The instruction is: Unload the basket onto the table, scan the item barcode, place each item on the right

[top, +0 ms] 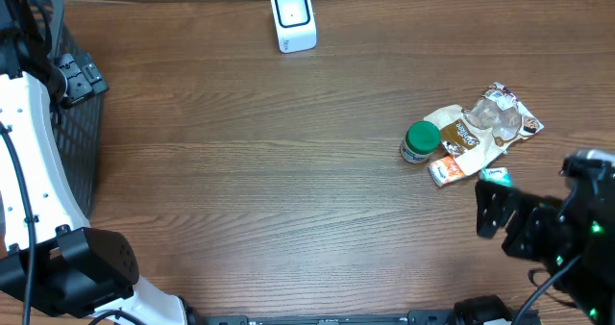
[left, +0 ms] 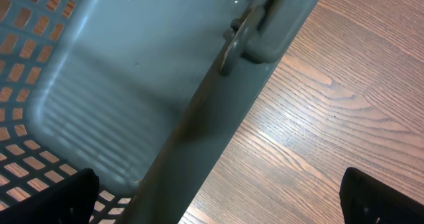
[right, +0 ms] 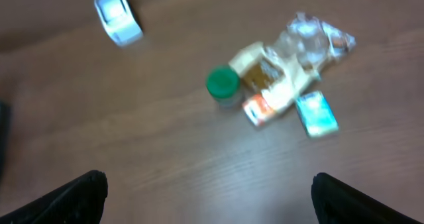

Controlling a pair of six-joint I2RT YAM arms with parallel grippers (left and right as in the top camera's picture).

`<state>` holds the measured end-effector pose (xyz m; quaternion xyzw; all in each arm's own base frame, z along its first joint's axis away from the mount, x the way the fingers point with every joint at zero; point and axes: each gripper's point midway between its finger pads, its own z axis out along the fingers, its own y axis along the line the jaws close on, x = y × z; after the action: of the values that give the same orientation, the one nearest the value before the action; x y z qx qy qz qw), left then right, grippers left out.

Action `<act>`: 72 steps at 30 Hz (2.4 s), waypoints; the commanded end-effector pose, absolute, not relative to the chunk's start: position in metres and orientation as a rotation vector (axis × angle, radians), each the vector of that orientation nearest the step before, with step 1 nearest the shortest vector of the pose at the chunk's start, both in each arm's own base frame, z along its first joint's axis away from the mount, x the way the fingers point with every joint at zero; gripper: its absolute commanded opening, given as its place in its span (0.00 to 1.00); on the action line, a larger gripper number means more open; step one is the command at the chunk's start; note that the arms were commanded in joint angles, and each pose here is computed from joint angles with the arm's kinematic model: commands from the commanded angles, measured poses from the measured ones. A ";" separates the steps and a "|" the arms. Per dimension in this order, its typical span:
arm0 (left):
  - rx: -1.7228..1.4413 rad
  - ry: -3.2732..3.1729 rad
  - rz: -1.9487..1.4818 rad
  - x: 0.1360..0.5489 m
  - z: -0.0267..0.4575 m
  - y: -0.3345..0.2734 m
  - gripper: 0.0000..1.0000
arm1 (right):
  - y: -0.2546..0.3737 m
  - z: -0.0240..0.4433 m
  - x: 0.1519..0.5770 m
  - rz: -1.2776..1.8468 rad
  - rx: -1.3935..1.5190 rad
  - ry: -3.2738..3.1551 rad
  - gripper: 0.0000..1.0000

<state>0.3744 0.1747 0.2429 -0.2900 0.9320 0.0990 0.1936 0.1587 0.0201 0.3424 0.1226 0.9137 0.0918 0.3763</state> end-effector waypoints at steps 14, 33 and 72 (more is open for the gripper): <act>-0.779 2.639 0.259 0.378 0.238 0.168 1.00 | 0.015 0.348 0.175 0.193 0.306 2.256 1.00; -0.779 2.639 0.259 0.378 0.238 0.168 1.00 | 0.036 0.268 0.244 0.276 -0.010 1.484 1.00; -0.780 2.639 0.259 0.378 0.238 0.168 1.00 | 0.036 0.171 0.244 0.277 -0.004 1.594 1.00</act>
<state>0.3743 0.1746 0.2429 -0.2887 0.9324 0.0991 0.1935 0.2437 0.0363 0.1731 0.0007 0.7146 0.1242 0.6884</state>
